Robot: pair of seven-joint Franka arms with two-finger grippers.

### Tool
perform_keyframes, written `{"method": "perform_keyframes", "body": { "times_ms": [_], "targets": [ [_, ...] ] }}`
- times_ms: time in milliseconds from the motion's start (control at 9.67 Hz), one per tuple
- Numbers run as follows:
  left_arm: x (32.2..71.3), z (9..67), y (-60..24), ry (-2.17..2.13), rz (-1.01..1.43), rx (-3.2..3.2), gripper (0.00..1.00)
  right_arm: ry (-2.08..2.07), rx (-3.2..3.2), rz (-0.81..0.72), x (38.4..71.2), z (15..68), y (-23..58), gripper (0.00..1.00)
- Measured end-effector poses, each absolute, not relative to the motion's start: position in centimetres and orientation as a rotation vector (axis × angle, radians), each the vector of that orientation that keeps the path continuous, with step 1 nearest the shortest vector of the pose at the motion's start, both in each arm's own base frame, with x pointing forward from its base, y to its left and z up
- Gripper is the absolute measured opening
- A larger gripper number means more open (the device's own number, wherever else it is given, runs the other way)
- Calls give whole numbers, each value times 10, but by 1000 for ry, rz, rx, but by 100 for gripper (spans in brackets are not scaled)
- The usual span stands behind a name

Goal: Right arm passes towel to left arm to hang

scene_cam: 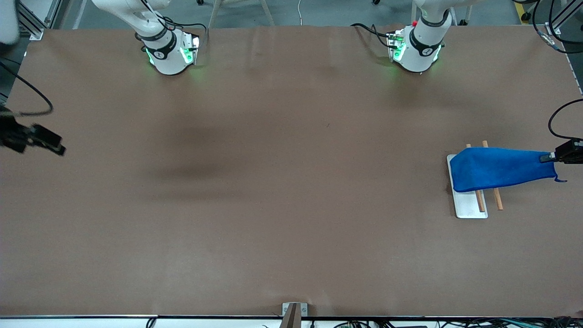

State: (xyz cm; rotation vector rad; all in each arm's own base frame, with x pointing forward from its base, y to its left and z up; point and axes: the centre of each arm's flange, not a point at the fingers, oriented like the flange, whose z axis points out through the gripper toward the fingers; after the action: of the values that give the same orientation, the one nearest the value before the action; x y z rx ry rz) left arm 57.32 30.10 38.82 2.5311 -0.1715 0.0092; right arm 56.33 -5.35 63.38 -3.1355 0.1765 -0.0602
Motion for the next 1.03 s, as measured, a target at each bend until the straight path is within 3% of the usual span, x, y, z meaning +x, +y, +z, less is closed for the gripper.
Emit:
{"method": "perform_keyframes", "body": {
  "times_ms": [207,414,724,1034],
  "targets": [
    [572,385,312,-148,18,2557,8,226,-3125,-57,538,657,-71,100],
    [572,388,316,-144,32,2573,15,217,-3125,-41,538,652,-68,100],
    [584,410,312,-181,88,2608,59,216,-3125,-29,539,647,-68,100],
    [604,474,271,-210,93,2755,100,217,-3125,-30,539,647,-68,100]
  ]
}}
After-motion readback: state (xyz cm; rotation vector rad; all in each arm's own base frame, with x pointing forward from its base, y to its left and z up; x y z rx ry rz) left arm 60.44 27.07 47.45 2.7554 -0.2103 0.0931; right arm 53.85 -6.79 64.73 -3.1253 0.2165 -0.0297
